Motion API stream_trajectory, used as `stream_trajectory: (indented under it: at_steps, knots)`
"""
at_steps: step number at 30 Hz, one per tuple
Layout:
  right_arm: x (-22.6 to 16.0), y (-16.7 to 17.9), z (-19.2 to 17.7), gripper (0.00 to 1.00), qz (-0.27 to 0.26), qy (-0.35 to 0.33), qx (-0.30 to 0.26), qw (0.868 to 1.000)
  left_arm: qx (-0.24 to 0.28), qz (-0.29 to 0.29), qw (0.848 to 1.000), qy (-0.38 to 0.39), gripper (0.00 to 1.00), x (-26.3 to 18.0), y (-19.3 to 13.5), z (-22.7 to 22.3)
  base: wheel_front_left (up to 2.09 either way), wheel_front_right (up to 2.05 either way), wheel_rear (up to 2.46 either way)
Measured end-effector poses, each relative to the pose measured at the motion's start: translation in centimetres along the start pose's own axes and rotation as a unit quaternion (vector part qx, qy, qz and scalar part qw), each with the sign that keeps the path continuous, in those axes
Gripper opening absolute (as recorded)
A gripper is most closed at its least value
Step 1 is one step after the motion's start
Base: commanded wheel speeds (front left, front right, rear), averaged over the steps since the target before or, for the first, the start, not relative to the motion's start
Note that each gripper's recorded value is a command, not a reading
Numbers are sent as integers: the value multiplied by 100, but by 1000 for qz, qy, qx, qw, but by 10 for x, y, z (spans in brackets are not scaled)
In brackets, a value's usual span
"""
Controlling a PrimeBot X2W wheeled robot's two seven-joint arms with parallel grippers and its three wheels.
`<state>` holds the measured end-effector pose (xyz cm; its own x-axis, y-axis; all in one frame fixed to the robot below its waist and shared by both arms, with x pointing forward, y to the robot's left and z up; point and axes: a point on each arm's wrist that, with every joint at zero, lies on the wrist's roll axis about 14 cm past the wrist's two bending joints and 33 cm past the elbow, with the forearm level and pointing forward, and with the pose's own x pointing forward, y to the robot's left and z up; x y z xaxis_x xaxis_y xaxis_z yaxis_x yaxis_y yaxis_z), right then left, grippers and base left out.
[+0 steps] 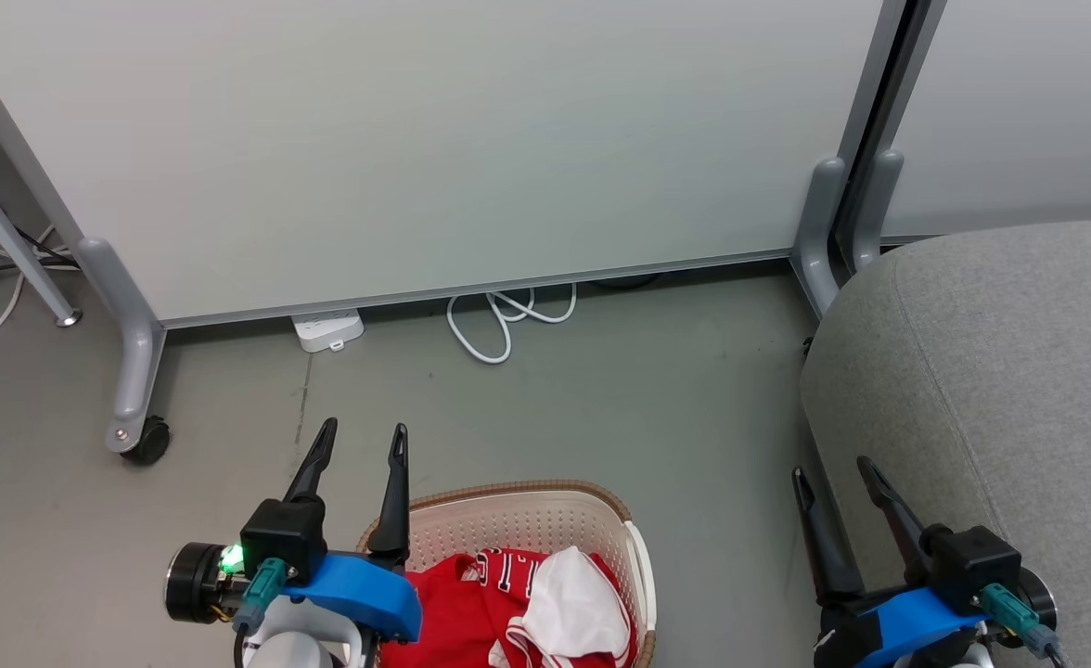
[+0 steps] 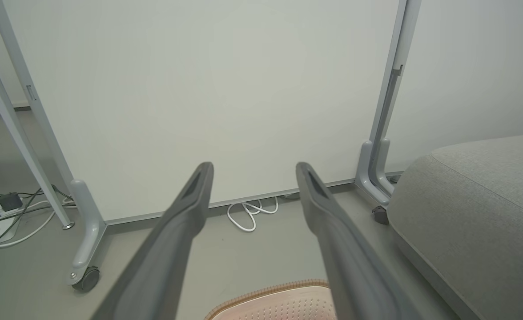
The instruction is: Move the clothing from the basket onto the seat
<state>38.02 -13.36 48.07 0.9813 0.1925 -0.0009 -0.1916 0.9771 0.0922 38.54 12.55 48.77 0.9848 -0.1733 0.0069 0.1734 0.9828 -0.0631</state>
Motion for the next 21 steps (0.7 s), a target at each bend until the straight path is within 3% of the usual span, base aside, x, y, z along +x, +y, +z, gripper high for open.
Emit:
stream_trajectory:
  at_steps: [21]
  knots:
    - [1,-1,-5,100,-2,7,2,1000,9,-19,1000,14,100,7,-7,-8,0,0,0]
